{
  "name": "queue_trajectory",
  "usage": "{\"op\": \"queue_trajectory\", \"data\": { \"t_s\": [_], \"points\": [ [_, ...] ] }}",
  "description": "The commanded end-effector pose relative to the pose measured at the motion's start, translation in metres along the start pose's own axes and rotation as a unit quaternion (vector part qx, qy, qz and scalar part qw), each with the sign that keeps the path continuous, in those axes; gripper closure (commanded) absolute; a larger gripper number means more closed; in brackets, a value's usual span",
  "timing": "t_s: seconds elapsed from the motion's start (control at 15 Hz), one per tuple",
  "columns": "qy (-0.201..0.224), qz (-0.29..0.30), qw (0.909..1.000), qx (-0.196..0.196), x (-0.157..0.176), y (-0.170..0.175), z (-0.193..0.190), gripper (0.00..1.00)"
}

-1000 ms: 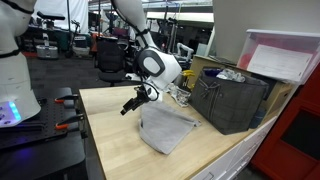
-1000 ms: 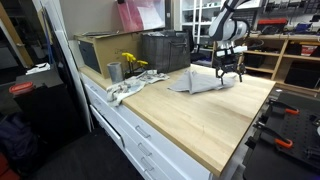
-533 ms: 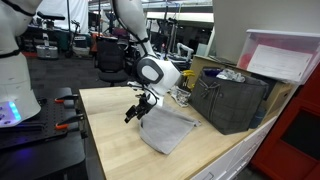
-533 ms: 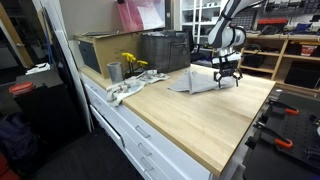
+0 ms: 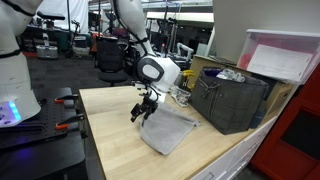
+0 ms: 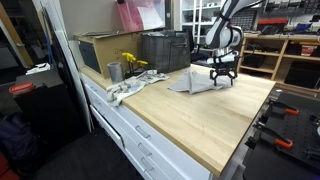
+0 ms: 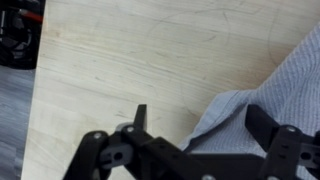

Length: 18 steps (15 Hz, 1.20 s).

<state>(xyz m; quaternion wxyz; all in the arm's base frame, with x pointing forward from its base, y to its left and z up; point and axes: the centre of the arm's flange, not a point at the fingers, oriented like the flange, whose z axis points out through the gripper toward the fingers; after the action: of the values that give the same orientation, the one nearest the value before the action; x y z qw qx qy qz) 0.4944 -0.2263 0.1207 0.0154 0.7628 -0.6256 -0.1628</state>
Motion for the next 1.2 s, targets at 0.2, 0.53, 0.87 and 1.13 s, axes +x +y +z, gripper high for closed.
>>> {"op": "queue_trajectory", "data": {
  "t_s": [0.2,0.53,0.87,1.13],
  "points": [
    [0.024,0.03,0.9992,-0.009,-0.008,-0.004,0.007,0.0],
    [0.028,0.056,0.9979,-0.019,-0.003,0.009,0.008,0.0],
    [0.023,0.096,0.9947,-0.031,0.005,0.025,0.004,0.25],
    [0.018,0.107,0.9936,-0.031,0.0,0.021,0.009,0.51]
  ]
}}
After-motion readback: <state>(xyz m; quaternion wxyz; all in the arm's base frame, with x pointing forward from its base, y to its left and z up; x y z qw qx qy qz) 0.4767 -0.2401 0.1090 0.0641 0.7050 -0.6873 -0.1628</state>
